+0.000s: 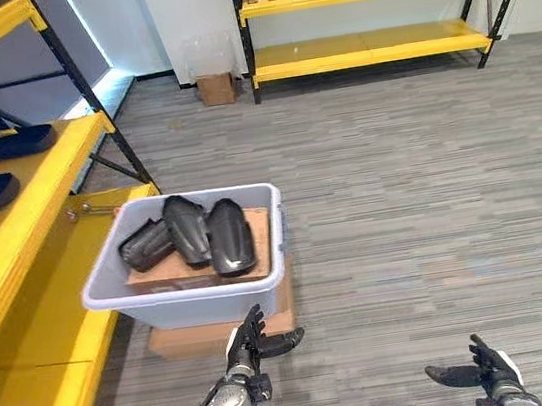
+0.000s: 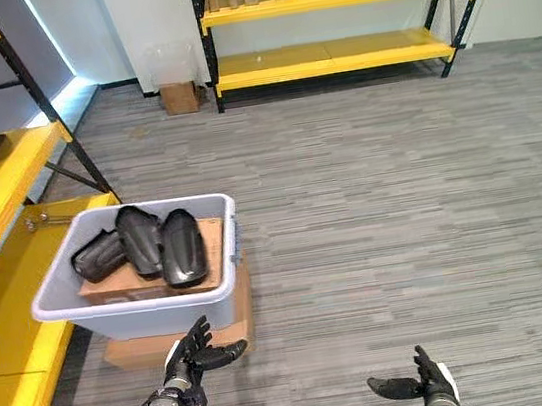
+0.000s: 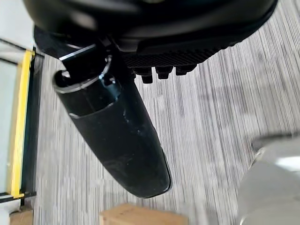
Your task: Move parts from the plastic box to the shelf.
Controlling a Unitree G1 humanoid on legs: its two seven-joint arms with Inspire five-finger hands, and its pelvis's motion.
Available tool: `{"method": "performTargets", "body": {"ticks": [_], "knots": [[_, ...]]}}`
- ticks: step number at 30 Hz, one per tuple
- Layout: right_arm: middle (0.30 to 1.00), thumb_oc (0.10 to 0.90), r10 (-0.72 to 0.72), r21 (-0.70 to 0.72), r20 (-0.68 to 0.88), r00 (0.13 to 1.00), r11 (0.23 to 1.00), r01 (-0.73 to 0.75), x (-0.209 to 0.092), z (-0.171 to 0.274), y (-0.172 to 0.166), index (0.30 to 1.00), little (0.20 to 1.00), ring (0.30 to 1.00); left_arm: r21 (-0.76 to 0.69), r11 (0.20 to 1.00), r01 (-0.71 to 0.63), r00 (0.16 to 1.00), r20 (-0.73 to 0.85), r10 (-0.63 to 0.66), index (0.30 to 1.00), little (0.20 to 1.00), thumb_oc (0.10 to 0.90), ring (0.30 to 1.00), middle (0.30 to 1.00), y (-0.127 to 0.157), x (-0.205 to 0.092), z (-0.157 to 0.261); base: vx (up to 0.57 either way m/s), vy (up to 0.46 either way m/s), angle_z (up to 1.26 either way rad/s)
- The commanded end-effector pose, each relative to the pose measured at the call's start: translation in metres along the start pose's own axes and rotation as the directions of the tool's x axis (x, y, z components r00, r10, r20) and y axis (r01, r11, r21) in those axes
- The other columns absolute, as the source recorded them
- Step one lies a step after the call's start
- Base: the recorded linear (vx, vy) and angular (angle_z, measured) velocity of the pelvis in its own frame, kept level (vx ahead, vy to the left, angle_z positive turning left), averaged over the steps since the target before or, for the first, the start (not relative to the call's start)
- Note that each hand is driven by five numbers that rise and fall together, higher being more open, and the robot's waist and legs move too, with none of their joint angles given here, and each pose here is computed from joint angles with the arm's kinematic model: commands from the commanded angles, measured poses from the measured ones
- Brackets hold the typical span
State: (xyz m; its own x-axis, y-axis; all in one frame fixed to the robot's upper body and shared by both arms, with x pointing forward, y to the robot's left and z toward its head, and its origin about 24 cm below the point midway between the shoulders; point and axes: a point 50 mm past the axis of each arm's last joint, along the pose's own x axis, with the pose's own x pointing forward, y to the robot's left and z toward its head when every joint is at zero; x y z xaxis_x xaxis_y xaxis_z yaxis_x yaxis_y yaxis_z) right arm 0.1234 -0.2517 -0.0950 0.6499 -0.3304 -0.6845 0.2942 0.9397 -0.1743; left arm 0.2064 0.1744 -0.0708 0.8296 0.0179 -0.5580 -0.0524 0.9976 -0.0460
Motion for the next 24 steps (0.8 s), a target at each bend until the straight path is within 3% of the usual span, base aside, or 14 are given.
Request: {"method": "performTargets", "body": {"ticks": [1,8,24], "knots": [[1.000,0.900,0.127,0.023,0.230,0.965,0.990,-0.136,0.008,0.056,0.038,1.000,1.000,1.000,0.038,0.999,-0.022,0.966,0.256,0.011,1.000,1.000,0.900,1.000,1.000,0.018,-0.006,0.053,0.11,0.558,-0.05],[1.000,0.900,0.172,0.037,0.277,0.945,0.981,-0.190,0.008,0.069,0.053,1.000,1.000,1.000,0.035,0.999,-0.041,0.964,0.265,0.031,1.000,1.000,0.900,1.000,1.000,0.024,-0.007,0.056,0.10,0.503,-0.14],[1.000,0.900,0.184,-0.021,0.250,0.951,0.983,-0.184,0.009,0.064,0.047,1.000,1.000,1.000,-0.018,0.999,-0.030,0.979,0.201,0.033,1.000,1.000,0.900,1.000,1.000,0.018,-0.010,0.035,0.10,-0.096,-0.03]]}}
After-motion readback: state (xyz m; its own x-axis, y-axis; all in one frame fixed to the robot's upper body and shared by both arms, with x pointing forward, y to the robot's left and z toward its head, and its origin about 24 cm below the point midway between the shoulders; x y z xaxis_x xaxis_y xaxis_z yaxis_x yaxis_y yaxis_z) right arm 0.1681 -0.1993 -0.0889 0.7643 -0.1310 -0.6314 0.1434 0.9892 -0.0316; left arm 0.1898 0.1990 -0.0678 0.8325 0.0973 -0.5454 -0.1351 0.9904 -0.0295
